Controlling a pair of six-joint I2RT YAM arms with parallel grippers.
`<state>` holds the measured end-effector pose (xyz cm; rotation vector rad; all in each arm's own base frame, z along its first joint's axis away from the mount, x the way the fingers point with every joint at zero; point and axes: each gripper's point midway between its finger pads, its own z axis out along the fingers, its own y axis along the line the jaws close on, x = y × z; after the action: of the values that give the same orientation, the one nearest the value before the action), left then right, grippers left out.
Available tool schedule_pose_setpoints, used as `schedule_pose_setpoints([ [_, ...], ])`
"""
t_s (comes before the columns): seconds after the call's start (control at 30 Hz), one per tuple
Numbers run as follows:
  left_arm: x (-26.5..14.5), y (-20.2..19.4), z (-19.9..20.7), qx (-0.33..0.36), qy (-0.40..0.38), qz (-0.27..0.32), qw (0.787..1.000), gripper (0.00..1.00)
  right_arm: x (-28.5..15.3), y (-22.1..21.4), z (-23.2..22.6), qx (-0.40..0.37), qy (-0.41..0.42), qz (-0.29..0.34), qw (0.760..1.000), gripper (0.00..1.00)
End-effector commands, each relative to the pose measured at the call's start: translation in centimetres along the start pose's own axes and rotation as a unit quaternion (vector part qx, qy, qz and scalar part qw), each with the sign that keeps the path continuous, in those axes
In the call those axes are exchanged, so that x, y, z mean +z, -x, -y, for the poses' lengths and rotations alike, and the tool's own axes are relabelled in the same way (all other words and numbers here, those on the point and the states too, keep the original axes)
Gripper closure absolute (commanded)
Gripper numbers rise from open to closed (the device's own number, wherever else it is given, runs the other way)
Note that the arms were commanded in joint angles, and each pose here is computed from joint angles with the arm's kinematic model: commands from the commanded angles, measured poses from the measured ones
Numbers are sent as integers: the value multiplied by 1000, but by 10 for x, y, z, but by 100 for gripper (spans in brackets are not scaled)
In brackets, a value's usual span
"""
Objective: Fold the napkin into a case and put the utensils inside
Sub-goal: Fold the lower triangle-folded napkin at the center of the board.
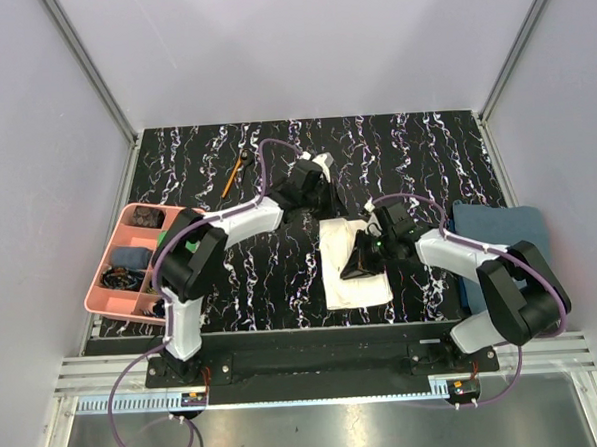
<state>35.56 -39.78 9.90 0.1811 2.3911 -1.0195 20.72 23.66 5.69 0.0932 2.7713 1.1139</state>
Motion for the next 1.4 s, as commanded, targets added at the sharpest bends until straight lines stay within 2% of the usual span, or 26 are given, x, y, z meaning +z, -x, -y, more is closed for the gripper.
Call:
schedule_pose_setpoints([
  [0.0, 19, 0, -4, -18, -16, -16, 1000, 94, 1, 0, -1, 2, 4, -8, 1000, 87],
  [0.27, 36, 1, -14, -27, -27, -13, 999, 94, 8, -11, 9, 18, 7, -19, 1000, 88],
  [0.53, 59, -2, -54, -78, 13, -10, 997, 95, 27, -34, 44, 45, -15, -43, 998, 90],
  [0.67, 58, 1, -71, -91, 27, -4, 995, 95, 23, -53, 60, 59, -31, -44, 997, 90],
  [0.77, 58, 7, -72, -73, 26, -3, 997, 95, 17, -45, 51, 47, -27, -33, 998, 90],
  [0.9, 47, 20, -46, -38, -8, -12, 999, 94, 5, -21, 19, 30, 7, -11, 999, 88],
  [0.93, 42, 24, -39, -27, -16, -10, 999, 90, -3, -9, 12, 30, 6, 2, 1000, 80],
  [1.0, 23, 37, -18, -5, -37, 2, 999, 83, -20, 9, 5, 17, 3, 34, 999, 72],
  [1.03, 16, 36, -12, -1, -38, -4, 999, 74, -29, 11, 8, 26, -11, 40, 999, 68],
  [1.07, 8, 38, -7, 4, -40, -3, 999, 70, -46, 31, 7, 17, -15, 81, 996, 59],
  [1.13, -15, 45, 13, 19, -54, 5, 998, 60, -68, 48, 18, 27, -53, 116, 991, 49],
  [1.17, -22, 42, 16, 20, -55, 3, 998, 57, -79, 56, 22, 23, -72, 139, 987, 35],
  [1.2, -37, 46, 28, 23, -60, 11, 998, 53, -89, 65, 33, 35, -98, 160, 982, 30],
  [1.27, -46, 33, 39, 32, -62, 8, 998, 38, -108, 78, 51, 50, -161, 192, 967, 20],
  [1.37, -60, 10, 63, 68, -44, 18, 997, 31, -131, 92, 70, 75, -217, 223, 947, 15],
])
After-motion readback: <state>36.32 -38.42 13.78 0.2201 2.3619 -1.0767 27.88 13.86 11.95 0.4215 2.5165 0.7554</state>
